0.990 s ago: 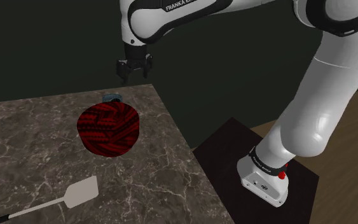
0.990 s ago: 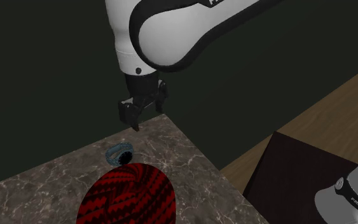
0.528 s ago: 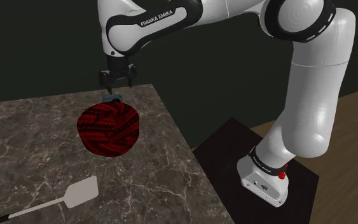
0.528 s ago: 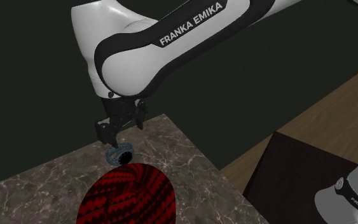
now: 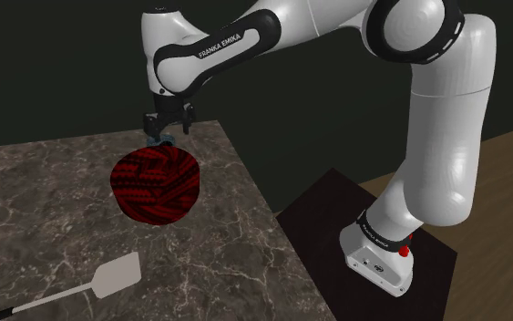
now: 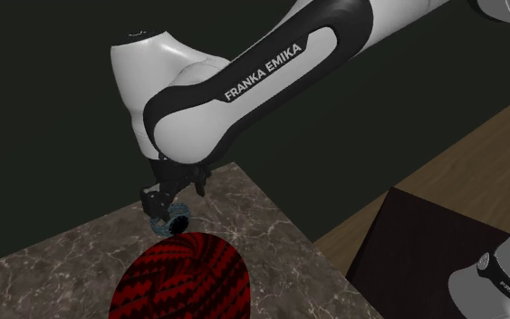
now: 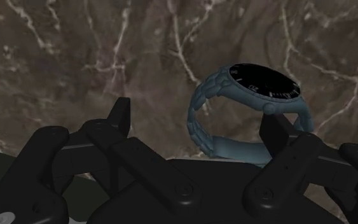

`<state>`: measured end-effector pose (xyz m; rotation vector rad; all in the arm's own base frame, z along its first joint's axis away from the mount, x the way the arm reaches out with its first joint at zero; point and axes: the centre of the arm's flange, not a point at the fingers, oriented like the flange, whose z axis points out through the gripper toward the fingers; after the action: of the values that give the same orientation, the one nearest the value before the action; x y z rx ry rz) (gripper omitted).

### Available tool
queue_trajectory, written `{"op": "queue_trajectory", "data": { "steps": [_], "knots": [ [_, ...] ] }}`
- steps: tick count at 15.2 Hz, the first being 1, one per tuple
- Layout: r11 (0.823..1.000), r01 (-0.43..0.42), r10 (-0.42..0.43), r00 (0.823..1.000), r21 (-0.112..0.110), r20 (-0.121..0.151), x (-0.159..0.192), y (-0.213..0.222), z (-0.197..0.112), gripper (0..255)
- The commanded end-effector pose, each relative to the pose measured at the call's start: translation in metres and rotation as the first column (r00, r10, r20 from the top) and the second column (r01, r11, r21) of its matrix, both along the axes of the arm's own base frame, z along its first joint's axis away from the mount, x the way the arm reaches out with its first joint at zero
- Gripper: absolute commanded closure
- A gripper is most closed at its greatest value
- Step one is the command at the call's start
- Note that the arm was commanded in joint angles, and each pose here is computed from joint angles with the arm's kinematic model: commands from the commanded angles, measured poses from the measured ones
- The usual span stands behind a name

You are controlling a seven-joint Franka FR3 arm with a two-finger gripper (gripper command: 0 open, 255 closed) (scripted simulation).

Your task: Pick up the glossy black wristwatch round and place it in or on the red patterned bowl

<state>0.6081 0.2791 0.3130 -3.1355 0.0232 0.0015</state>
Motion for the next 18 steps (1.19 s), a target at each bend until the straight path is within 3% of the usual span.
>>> {"op": "queue_trajectory", "data": {
  "steps": [1,6,7,18],
  "knots": [
    [1.0,0.0,0.0,1.0,0.0,0.001,0.0,0.0,-0.001,0],
    [1.0,0.0,0.0,1.0,0.0,0.001,0.0,0.0,-0.001,0],
    [1.0,0.0,0.0,1.0,0.0,0.001,0.0,0.0,-0.001,255],
    [1.0,0.0,0.0,1.0,0.0,0.001,0.0,0.0,0.009,255]
  ]
}}
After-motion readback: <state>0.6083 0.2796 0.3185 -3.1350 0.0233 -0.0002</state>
